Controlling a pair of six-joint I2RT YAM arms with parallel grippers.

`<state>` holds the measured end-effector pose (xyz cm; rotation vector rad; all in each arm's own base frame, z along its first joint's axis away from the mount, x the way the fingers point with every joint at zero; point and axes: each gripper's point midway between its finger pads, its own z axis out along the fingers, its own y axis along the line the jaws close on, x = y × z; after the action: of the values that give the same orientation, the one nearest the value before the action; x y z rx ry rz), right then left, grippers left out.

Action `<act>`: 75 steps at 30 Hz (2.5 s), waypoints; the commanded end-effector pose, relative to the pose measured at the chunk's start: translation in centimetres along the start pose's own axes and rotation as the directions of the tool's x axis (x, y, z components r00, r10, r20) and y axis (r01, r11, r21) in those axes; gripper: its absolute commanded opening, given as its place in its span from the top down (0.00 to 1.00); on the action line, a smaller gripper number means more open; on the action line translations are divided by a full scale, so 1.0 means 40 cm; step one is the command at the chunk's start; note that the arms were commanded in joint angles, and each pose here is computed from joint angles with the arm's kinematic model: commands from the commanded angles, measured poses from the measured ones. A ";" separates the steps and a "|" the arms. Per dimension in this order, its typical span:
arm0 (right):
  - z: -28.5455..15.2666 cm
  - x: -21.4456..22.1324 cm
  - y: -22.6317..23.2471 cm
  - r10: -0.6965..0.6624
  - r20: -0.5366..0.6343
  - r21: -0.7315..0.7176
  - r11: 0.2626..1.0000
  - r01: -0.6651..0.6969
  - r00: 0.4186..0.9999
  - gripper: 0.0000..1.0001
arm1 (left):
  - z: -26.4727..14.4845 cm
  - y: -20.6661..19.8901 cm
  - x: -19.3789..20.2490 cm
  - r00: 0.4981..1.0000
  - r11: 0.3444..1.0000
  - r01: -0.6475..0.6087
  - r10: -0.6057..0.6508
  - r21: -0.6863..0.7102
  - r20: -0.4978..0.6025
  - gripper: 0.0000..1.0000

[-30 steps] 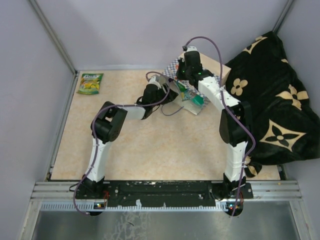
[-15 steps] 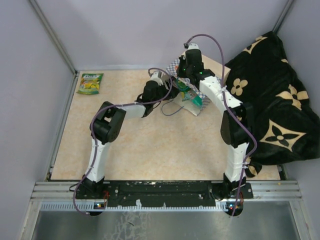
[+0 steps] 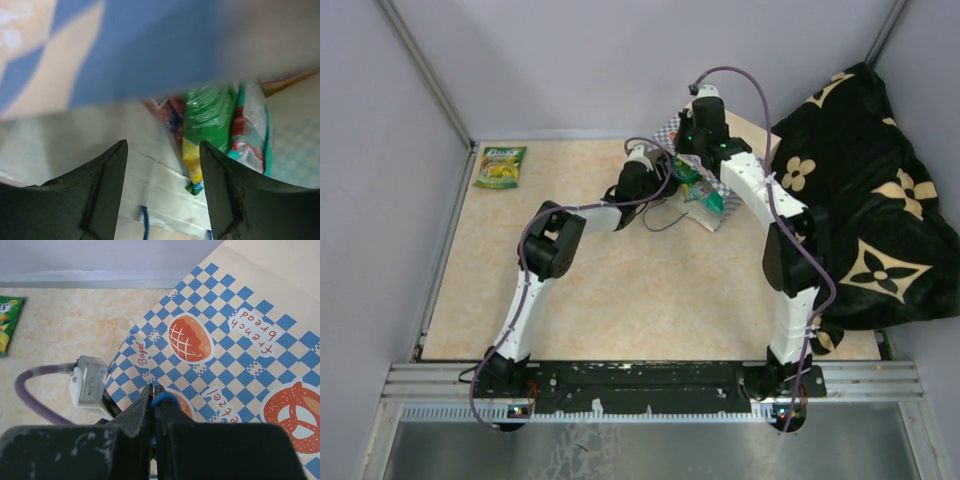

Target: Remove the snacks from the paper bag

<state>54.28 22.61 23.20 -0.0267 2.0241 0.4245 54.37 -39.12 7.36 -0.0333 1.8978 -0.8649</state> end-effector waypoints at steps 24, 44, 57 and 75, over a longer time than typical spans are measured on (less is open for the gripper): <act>-0.067 -0.104 0.000 0.000 0.113 -0.002 1.000 0.000 0.994 1.00 | 0.078 -0.109 0.011 0.986 0.978 0.134 -0.148 0.160 0.079 0.67; -0.108 -0.163 0.001 -0.011 0.162 0.017 1.000 0.008 0.987 1.00 | -0.320 -0.166 -0.123 0.966 0.971 -0.110 0.054 0.211 0.254 1.00; -0.125 -0.157 0.020 0.016 0.168 -0.030 0.999 -0.011 0.986 1.00 | -0.659 -0.062 -0.439 0.839 0.819 -0.408 0.510 -0.404 0.187 1.00; -0.094 -0.097 0.035 0.028 0.103 -0.081 0.997 -0.020 0.994 1.00 | -0.645 0.427 -0.544 0.809 0.618 -0.576 0.527 -0.535 -0.262 1.00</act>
<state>52.26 22.18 25.35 -0.0340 1.9979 0.4712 46.63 -2.56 21.11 0.0175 1.9645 0.2114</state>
